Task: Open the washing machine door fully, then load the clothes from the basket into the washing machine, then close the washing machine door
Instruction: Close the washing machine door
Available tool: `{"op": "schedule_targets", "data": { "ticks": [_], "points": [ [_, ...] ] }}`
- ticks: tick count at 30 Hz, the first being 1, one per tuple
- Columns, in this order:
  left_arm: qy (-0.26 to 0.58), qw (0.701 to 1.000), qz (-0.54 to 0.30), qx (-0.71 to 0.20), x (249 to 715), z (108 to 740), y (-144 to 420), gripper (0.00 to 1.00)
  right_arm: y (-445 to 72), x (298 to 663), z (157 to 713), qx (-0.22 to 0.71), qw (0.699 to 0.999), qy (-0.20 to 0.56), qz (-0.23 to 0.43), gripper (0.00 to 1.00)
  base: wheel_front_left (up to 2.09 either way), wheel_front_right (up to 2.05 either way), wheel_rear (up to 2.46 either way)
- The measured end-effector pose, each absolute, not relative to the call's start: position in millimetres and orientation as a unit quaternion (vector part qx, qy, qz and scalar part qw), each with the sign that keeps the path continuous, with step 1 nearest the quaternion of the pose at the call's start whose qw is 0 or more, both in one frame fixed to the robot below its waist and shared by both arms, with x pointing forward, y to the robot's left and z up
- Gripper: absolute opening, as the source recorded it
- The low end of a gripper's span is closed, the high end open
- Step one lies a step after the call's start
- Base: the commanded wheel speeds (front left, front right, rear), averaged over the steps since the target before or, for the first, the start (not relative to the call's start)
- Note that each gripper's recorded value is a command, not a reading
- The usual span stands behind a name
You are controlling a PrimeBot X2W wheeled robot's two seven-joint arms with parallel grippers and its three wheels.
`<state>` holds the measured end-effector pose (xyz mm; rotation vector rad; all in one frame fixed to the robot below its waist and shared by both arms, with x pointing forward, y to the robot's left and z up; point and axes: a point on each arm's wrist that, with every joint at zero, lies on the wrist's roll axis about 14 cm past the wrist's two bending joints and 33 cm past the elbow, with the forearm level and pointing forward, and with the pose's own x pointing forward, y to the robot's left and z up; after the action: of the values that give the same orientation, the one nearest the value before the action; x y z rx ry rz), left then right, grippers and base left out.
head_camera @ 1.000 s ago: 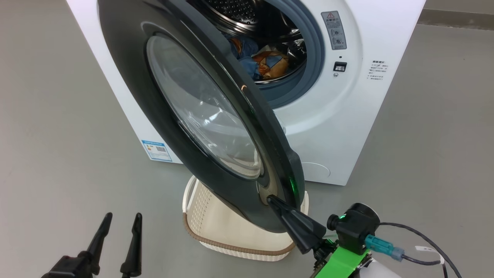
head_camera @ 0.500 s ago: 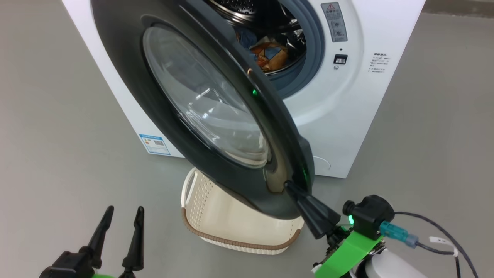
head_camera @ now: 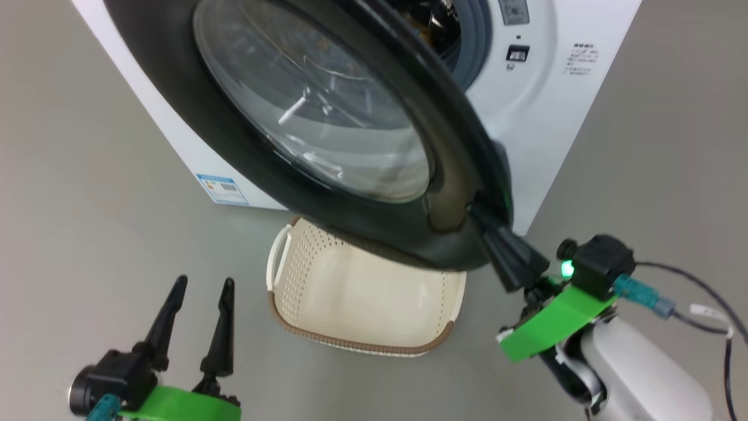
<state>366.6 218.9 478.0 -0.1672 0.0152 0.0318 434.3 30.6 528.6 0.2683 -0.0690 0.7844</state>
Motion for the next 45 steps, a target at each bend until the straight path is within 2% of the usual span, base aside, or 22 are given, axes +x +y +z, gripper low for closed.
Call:
{"op": "schedule_targets", "data": {
  "ticks": [14, 32, 45],
  "points": [
    [0.008, 0.997, -0.003, -0.08, 402, 475, 206, 1.0, 9, 499, 523, 0.133, 0.931, -0.047, 0.338, 0.0, 0.0, 0.0, 0.0],
    [0.011, 0.997, -0.015, -0.079, 429, 467, 196, 1.0, 0, 564, 518, 0.141, 0.939, -0.066, 0.308, 0.0, 0.0, 0.0, 0.0],
    [0.015, 0.997, -0.019, -0.075, 443, 460, 193, 1.0, 1, 594, 512, 0.163, 0.939, -0.077, 0.293, 0.0, 0.0, 0.0, 0.0]
  ]
}}
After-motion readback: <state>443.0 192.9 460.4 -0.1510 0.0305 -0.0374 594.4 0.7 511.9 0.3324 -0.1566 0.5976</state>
